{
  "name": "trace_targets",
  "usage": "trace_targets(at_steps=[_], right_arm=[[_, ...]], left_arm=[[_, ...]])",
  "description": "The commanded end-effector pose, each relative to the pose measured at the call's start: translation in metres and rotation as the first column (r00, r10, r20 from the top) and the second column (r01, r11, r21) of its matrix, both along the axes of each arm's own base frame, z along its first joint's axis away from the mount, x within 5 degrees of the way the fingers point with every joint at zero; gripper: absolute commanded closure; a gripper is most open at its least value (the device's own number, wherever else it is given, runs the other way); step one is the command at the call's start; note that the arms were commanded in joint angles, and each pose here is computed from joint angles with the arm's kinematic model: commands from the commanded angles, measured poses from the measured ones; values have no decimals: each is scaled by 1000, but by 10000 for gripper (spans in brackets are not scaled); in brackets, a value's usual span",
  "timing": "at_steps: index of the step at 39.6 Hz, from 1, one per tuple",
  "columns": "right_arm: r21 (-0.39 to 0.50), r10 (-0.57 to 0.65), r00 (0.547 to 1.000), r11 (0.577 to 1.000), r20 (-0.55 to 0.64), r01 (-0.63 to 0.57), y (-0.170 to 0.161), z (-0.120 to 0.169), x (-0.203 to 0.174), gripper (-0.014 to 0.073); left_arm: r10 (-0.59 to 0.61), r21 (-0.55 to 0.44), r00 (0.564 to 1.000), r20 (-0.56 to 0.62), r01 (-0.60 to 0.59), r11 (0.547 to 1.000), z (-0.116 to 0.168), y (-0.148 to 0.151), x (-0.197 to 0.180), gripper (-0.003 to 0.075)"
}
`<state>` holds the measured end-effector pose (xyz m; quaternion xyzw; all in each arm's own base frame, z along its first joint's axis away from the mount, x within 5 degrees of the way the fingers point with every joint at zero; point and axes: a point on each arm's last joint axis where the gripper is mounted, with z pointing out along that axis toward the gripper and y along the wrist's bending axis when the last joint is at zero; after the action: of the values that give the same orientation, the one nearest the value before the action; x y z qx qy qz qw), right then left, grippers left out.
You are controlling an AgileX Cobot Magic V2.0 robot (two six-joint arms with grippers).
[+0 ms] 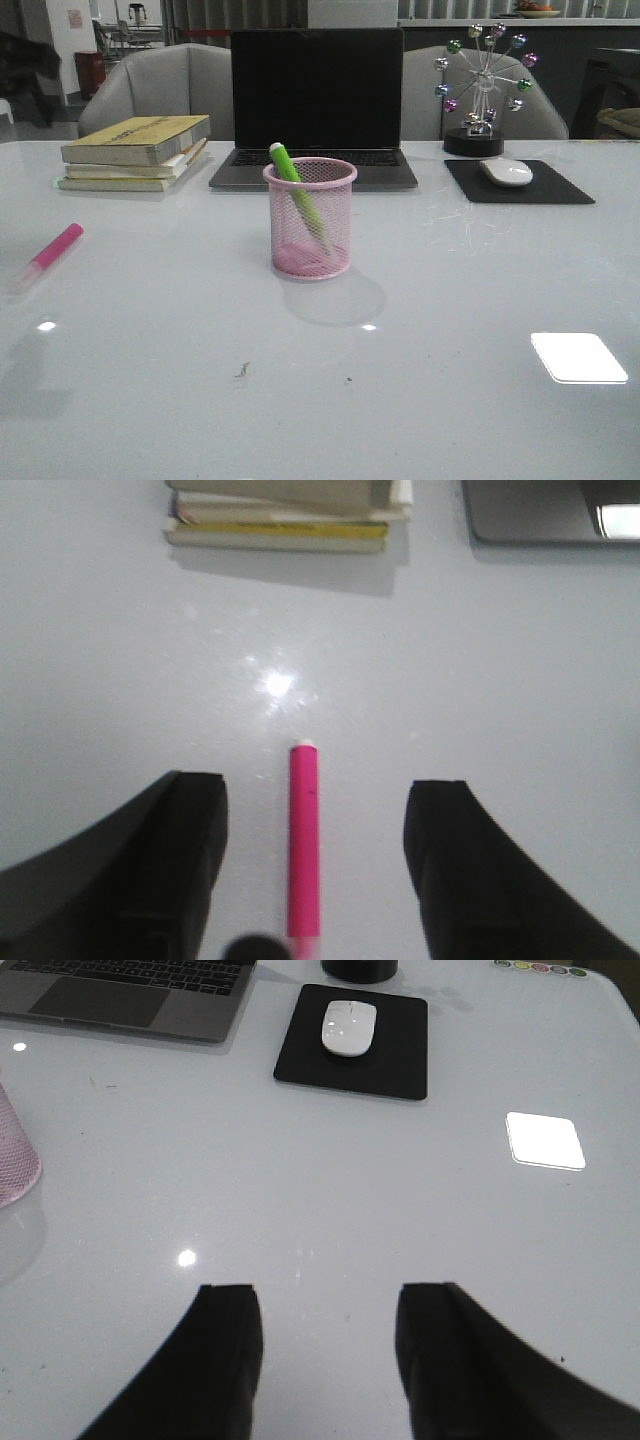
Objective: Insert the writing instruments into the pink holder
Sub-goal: 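Lower the left gripper onto the pink marker and close on it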
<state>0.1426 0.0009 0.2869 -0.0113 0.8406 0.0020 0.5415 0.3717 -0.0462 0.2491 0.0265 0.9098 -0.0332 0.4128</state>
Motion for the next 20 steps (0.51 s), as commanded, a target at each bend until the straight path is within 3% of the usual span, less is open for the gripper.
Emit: trace_targets(at_steps=[1, 11, 20], right_arm=[[-14, -10, 994, 1000, 113, 11, -2, 17, 2, 162], [-13, -8, 996, 1000, 94, 10, -2, 16, 2, 162], [-13, -6, 998, 1000, 58, 7, -1, 13, 1, 162]], left_arm=[[-27, -19, 998, 63, 28, 999, 9, -14, 10, 285], [-33, -1, 996, -78, 33, 999, -48, -19, 25, 285], [-31, 5, 991, -134, 32, 999, -70, -19, 28, 285]])
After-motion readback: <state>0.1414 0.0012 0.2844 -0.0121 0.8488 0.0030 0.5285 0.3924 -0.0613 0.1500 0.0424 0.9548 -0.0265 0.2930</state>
